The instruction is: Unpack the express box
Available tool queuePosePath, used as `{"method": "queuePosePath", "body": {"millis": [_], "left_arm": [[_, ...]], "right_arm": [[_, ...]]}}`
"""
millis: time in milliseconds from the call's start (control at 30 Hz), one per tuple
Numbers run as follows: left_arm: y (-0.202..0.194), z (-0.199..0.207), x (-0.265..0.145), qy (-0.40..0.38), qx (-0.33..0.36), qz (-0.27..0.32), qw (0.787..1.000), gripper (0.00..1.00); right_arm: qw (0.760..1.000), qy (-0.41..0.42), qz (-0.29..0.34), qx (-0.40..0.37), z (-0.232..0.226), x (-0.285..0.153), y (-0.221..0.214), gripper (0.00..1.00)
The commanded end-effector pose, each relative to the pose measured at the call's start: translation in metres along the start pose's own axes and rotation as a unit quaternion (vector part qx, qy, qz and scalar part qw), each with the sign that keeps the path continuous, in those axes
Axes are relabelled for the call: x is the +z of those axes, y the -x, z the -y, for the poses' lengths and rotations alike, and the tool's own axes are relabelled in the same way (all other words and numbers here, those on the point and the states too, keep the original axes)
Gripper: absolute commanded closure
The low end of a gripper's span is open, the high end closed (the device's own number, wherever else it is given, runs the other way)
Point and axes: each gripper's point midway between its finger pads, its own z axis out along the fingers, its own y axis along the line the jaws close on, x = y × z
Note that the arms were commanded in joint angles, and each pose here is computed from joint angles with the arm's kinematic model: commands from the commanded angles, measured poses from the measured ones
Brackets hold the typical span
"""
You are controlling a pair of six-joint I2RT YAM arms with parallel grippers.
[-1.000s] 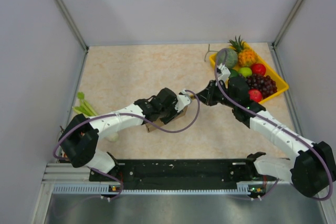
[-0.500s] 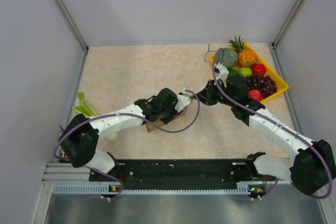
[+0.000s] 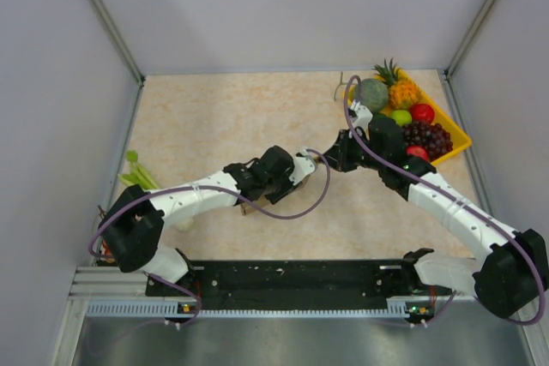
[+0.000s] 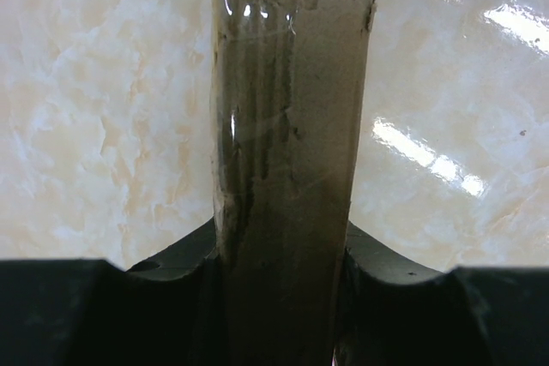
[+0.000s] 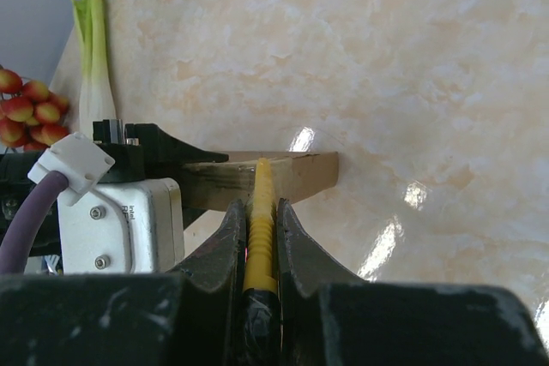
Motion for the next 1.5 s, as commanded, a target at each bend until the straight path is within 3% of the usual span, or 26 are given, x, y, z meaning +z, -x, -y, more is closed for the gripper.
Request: {"method": "queuePosePath", "body": {"millis": [0,800,867,1000,1033,1167,1333,1467], "left_arm": [[-0.037,0.001,0.029,0.004,-0.059,-0.058,0.997,0.83],[-0.042,-0.004,0.036,-0.007,-0.079,-0.079,0.994,0.87],[-0.039,-0.002,0.034,-0.013,-0.079,-0.074,0.994,0.86],[-0.031,0.004,0.031,-0.033,-0.079,-0.058,0.995,0.75],[-0.027,0.004,0.029,-0.034,-0.082,-0.052,0.995,0.67],[-0.013,0.005,0.025,-0.044,-0.086,-0.033,0.995,0.54],[-0.005,0.009,0.022,-0.059,-0.088,-0.019,0.994,0.51],[-0.010,0.012,0.024,-0.065,-0.084,-0.023,0.994,0.59]], "right_arm": [[0.992,-0.002,-0.120,0.026,-0.002,-0.020,-0.058,1.00],[0.992,-0.035,-0.120,0.034,0.007,-0.039,-0.074,1.00],[0.993,-0.042,-0.104,0.031,0.008,-0.041,-0.064,1.00],[0.997,-0.059,-0.049,0.027,0.006,-0.045,-0.032,1.00],[0.997,-0.063,-0.026,0.027,0.006,-0.046,-0.020,1.00],[0.997,-0.068,0.030,0.035,0.003,-0.051,0.013,1.00],[0.996,-0.050,0.067,0.035,-0.003,-0.045,0.035,1.00],[0.995,-0.032,0.093,0.033,-0.007,-0.034,0.052,1.00]]}}
